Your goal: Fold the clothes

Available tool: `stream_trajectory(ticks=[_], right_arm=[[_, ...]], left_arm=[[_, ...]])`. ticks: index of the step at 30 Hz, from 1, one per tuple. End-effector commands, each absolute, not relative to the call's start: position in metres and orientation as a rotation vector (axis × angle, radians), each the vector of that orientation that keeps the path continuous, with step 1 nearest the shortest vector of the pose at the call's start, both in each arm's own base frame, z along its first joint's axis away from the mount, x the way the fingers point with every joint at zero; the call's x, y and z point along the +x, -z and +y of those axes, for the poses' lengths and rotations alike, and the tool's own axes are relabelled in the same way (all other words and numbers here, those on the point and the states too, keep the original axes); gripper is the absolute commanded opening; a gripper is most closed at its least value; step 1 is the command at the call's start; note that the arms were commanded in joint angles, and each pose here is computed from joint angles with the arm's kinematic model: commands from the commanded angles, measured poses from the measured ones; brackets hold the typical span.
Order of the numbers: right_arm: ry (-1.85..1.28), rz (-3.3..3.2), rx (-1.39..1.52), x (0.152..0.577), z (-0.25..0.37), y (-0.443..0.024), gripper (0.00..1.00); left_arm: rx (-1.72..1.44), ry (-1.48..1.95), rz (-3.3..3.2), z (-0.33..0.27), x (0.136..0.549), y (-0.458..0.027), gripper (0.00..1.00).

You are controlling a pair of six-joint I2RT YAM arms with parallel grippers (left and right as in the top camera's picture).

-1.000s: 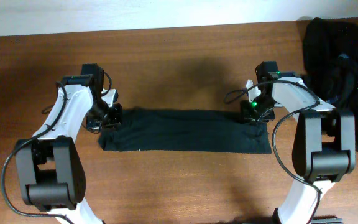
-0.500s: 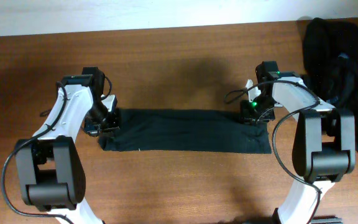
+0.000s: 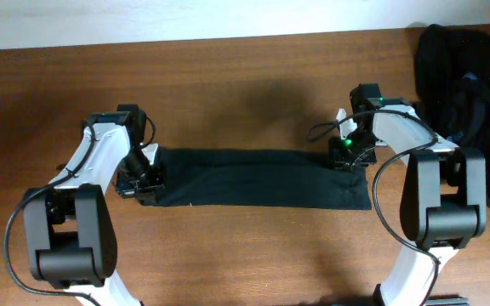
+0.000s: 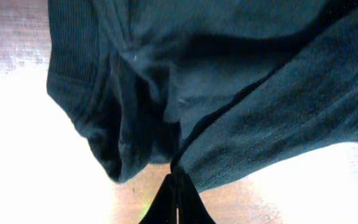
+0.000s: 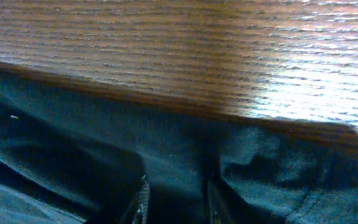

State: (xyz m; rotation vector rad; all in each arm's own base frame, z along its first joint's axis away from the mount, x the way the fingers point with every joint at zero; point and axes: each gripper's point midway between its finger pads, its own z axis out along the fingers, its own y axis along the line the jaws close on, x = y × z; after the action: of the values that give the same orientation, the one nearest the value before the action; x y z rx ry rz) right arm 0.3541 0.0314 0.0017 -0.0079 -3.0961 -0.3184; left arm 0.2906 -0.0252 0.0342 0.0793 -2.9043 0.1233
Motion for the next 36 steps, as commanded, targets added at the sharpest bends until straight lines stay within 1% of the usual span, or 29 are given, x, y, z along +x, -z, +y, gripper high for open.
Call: stream_trajectory(ticks=[1,3,4,7,8,9,10,15,18,23,26,28,30,32,36], right_arm=[[0.271,-3.064,0.003,0.343,0.028,0.005,0.36],[0.271,-3.064,0.003,0.343,0.028,0.005,0.36],[0.271,-3.063,0.002,0.343,0.028,0.005,0.36],[0.271,-3.064,0.003,0.343,0.028,0.005,0.36],[0.271,-3.064,0.003,0.343,0.028,0.005,0.36],[0.271,-3.064,0.003,0.343,0.028,0.005,0.36],[0.271,-3.064,0.003,0.343,0.028,0.005,0.36],[0.272,-3.065,0.003,0.343,0.028,0.005,0.36],[0.272,-3.065,0.003,0.343,0.028,0.005,0.36],[0.272,-3.068,0.003,0.344,0.028,0.005,0.36],[0.272,-3.070,0.003,0.344,0.028,0.005,0.36],[0.272,-3.068,0.003,0.344,0.028,0.005,0.35],[0.272,-3.067,0.003,0.344,0.028,0.005,0.34],[0.272,-3.066,0.003,0.343,0.028,0.005,0.31],[0.271,-3.059,0.002,0.341,0.028,0.005,0.30]], left_arm=[[0.103,-0.083,-2.900,-0.019,0.285,-0.037,0.01],[0.104,-0.081,-2.887,-0.019,0.281,-0.035,0.01],[0.104,-0.079,-2.883,-0.018,0.280,-0.034,0.06],[0.108,-0.015,-2.888,-0.011,0.280,-0.033,0.48],[0.124,0.013,-2.892,-0.008,0.281,-0.033,0.60],[0.129,0.030,-2.900,-0.006,0.283,-0.032,0.65],[0.130,0.030,-2.911,-0.006,0.285,-0.032,0.68],[0.154,-0.051,-3.011,-0.015,0.316,-0.042,0.68],[0.140,-0.180,-3.081,-0.032,0.339,-0.062,0.66],[0.046,-0.377,-3.177,-0.071,0.370,-0.090,0.54],[-0.054,-0.502,-3.209,-0.102,0.380,-0.094,0.41],[-0.126,-0.517,-3.238,-0.118,0.385,-0.094,0.35],[-0.195,-0.535,-3.263,-0.133,0.389,-0.095,0.33],[-0.259,-0.553,-3.279,-0.148,0.392,-0.097,0.32],[-0.334,-0.525,-3.269,-0.164,0.384,-0.095,0.32]])
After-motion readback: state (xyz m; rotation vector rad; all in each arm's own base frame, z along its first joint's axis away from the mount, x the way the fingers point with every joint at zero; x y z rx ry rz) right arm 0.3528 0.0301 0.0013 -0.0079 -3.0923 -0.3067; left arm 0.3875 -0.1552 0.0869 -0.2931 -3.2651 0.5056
